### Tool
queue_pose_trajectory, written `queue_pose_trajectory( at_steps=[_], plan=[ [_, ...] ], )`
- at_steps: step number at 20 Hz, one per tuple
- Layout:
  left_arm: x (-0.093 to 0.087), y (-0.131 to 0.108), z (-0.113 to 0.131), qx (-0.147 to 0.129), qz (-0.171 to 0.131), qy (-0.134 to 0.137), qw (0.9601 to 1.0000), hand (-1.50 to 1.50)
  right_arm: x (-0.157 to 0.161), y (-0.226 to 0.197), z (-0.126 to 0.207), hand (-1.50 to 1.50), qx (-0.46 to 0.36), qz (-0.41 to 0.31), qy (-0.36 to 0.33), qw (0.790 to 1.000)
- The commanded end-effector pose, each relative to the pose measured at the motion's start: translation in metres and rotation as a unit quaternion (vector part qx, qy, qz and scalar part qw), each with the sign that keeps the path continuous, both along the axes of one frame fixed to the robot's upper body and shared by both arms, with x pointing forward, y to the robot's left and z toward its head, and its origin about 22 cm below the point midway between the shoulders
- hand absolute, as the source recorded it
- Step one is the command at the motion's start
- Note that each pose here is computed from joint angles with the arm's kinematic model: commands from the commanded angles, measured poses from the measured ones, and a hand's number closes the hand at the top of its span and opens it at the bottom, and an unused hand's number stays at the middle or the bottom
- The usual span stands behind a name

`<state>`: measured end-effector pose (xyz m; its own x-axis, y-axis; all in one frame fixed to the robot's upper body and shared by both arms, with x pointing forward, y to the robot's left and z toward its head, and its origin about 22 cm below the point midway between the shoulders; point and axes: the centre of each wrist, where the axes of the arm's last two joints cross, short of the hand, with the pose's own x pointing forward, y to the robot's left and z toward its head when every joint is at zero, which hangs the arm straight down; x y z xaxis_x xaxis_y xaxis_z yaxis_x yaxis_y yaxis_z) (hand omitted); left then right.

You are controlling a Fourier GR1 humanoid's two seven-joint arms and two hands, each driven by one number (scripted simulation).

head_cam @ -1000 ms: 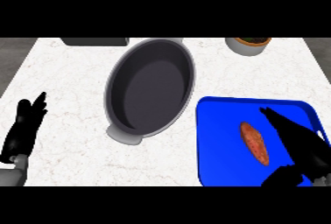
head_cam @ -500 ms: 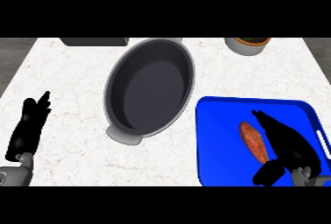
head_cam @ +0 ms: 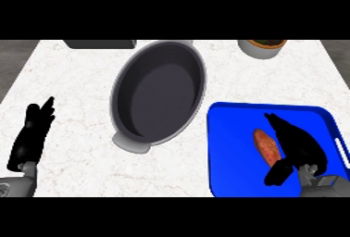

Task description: Pick the sweet potato from the tray and place it in the pot

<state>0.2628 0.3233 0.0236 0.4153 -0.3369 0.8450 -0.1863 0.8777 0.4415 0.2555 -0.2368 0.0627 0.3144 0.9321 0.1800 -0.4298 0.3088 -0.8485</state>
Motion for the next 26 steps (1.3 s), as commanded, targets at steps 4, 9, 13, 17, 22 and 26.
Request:
queue_pose_trajectory(
  at_steps=[4, 9, 13, 17, 22, 26],
  plan=[
    [0.0, 0.026, -0.001, -0.004, 0.0, 0.0, 1.0, 0.0, -0.01, -0.002, -0.026, -1.5, 0.001, -0.012, 0.019, 1.0],
    [0.007, -0.001, 0.015, -0.011, -0.003, 0.003, 0.9999, 0.0, 0.006, 0.007, -0.04, -1.5, 0.0, -0.002, 0.03, 1.0],
    [-0.007, -0.001, -0.012, -0.004, -0.001, -0.006, 1.0, 0.0, 0.004, -0.002, -0.041, -1.5, 0.018, -0.017, 0.037, 0.999],
    [-0.003, 0.014, 0.004, 0.001, -0.007, -0.002, 1.0, 0.0, 0.005, -0.021, -0.055, -1.5, 0.016, -0.01, 0.029, 0.999],
    [0.01, 0.018, 0.002, -0.005, 0.001, -0.004, 1.0, 0.0, -0.007, -0.015, -0.062, -1.5, 0.023, -0.012, 0.044, 0.999],
    [0.006, 0.006, 0.001, 0.01, 0.004, -0.006, 0.9999, 0.0, 0.015, -0.009, -0.065, 1.5, 0.023, 0.011, 0.007, 1.0]
  ],
)
